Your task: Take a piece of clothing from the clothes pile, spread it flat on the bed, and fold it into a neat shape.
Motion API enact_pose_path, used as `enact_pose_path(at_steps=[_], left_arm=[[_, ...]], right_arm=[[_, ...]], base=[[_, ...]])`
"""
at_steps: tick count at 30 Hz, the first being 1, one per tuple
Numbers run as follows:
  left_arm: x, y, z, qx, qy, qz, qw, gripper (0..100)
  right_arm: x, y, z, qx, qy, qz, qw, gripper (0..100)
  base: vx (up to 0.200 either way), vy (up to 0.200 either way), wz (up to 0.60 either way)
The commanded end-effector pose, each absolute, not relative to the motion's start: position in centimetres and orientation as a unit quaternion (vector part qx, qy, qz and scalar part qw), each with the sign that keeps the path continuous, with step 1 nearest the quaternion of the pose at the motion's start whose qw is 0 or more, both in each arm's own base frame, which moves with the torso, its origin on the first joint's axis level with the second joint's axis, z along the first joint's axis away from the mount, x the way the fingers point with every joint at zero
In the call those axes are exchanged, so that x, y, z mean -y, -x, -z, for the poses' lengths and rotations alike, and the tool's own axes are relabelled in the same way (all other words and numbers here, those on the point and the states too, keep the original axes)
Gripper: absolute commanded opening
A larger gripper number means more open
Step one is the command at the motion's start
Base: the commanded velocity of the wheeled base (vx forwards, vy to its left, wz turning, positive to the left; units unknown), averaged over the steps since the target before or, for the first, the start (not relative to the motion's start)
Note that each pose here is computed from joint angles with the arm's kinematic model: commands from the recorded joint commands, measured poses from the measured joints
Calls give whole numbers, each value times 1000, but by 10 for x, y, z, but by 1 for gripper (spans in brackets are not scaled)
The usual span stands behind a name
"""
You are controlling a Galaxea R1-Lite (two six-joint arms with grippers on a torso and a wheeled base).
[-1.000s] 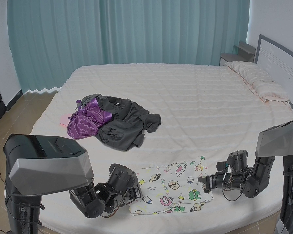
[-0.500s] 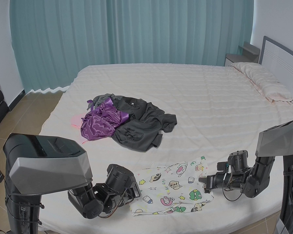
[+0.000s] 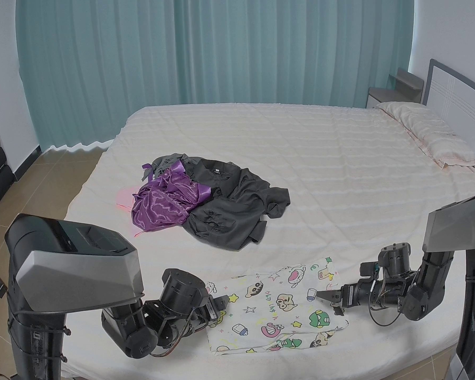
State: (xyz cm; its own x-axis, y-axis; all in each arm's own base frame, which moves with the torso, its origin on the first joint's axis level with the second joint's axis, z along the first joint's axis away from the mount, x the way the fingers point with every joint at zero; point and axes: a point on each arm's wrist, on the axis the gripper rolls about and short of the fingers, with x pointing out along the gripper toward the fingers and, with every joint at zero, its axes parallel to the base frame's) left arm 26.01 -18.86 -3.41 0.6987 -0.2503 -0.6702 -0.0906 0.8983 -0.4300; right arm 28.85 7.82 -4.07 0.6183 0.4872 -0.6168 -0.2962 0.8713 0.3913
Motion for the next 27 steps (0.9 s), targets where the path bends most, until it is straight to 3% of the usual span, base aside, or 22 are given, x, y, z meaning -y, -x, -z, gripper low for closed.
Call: enact_pose_path(at_steps=[1,7,8,20,21,27], left_arm=[[173,-255,20,-371,254,45,892,100],[158,-242,-3,-367,326,69,869,100],[150,-235,-20,-361,363,82,855,100],[147,-231,-20,-369,364,85,851,100],[147,-231,-20,-369,364,85,851,100],[145,-232,-19,-369,365,81,851,100]], right_arm=[[-62,-273,19,-370,-146,-237,886,100],[-55,-252,26,-401,-134,-251,871,100],[-56,-234,37,-429,-91,-274,856,100],[-66,-230,40,-438,-70,-272,854,100],[-66,-230,41,-439,-68,-269,854,0],[-63,-224,39,-444,-67,-263,854,0]], base=[[0,0,0],[0,0,0],[0,0,0],[0,0,0],[0,0,0],[0,0,0]])
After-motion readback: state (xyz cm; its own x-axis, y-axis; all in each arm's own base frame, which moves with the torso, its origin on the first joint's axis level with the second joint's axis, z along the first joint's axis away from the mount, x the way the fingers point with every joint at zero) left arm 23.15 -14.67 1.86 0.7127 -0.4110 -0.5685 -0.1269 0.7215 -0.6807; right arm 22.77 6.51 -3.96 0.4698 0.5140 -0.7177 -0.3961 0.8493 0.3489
